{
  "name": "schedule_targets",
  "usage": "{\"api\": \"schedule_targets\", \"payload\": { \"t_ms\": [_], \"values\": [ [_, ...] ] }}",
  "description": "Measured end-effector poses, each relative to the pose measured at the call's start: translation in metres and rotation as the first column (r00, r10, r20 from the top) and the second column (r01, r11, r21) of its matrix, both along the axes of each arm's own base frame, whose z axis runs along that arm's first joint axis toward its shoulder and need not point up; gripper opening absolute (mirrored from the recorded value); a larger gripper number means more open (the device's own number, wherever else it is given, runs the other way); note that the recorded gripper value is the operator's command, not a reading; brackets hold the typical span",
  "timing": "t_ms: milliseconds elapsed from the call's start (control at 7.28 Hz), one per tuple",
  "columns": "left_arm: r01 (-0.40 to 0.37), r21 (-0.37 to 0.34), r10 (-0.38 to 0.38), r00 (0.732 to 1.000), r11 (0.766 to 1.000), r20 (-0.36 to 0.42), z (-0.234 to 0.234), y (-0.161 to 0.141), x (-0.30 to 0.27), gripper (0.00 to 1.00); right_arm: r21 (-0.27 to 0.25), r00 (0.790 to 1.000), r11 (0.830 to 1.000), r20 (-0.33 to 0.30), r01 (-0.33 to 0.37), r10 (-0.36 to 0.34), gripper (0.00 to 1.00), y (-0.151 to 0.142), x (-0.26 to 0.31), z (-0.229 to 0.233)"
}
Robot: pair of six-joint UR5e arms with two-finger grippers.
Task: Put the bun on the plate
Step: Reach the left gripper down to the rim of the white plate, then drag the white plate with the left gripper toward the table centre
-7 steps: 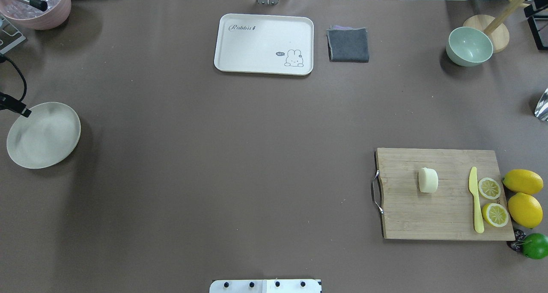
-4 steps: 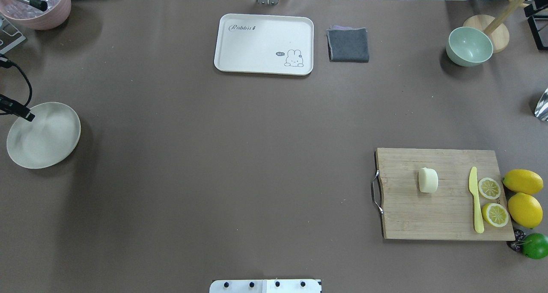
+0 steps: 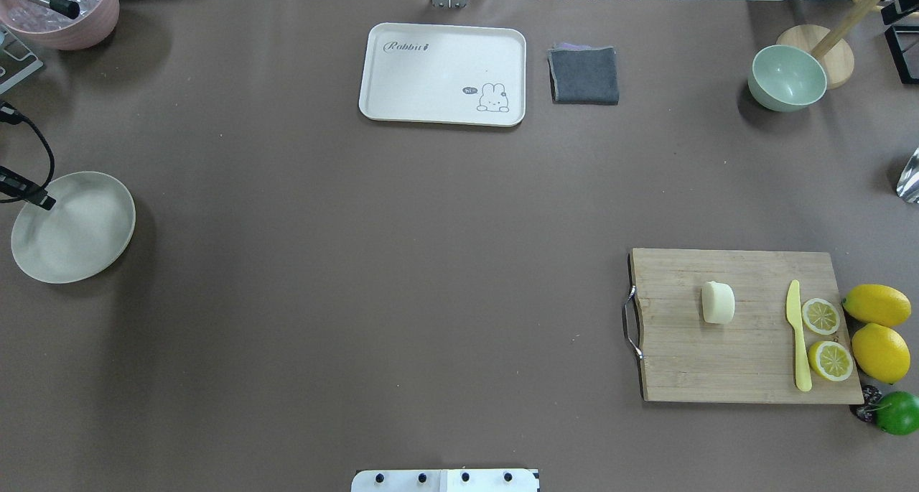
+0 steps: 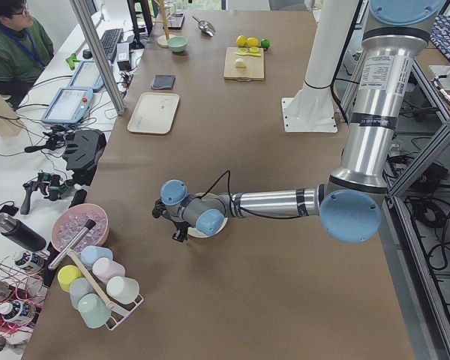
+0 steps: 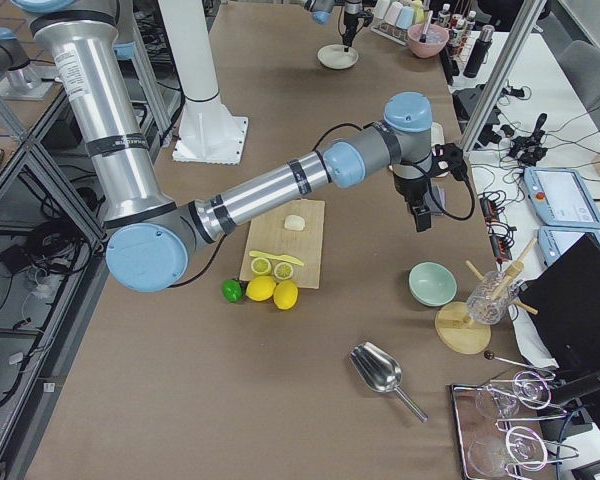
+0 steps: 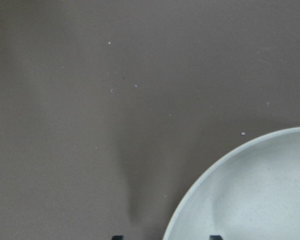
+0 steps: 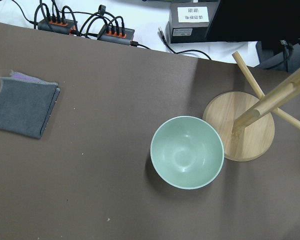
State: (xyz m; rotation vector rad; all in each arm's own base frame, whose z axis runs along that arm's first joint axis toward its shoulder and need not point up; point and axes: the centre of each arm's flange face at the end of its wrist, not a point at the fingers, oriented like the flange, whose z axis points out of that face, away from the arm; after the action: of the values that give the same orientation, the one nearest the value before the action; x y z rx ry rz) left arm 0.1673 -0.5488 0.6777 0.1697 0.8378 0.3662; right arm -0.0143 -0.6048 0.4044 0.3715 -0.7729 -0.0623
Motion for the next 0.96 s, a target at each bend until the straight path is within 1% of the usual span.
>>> {"api": "schedule_targets", "payload": {
  "t_ms": [412,550,687,824,962],
  "values": [
    [0.005,0.023,-0.005,1.000,1.000,-0.015,-0.014,-0.002,-0.002,0.00,0.005,1.000,1.000,-0.001,-0.002,0.002,1.00,0.001,0.000,-0.003],
    [0.019,0.039,-0.017,0.999,0.999,-0.042,-0.030,-0.007,-0.011,0.00,0.004,1.000,1.000,-0.001,-0.002,0.002,1.00,0.001,0.000,-0.002],
    [0.036,0.050,-0.031,0.995,0.998,-0.090,-0.052,-0.013,-0.023,0.00,0.003,1.000,1.000,0.002,0.000,0.000,1.00,0.001,-0.002,-0.003],
    [0.069,0.044,-0.062,0.988,0.997,-0.138,-0.081,-0.020,-0.031,0.00,0.000,1.000,1.000,0.008,0.001,-0.001,1.00,0.000,-0.006,-0.007],
    [0.119,0.015,-0.114,0.977,0.993,-0.178,-0.116,-0.027,-0.032,0.00,-0.003,1.000,1.000,0.016,0.001,-0.001,1.00,-0.001,-0.011,-0.011]
  ]
}}
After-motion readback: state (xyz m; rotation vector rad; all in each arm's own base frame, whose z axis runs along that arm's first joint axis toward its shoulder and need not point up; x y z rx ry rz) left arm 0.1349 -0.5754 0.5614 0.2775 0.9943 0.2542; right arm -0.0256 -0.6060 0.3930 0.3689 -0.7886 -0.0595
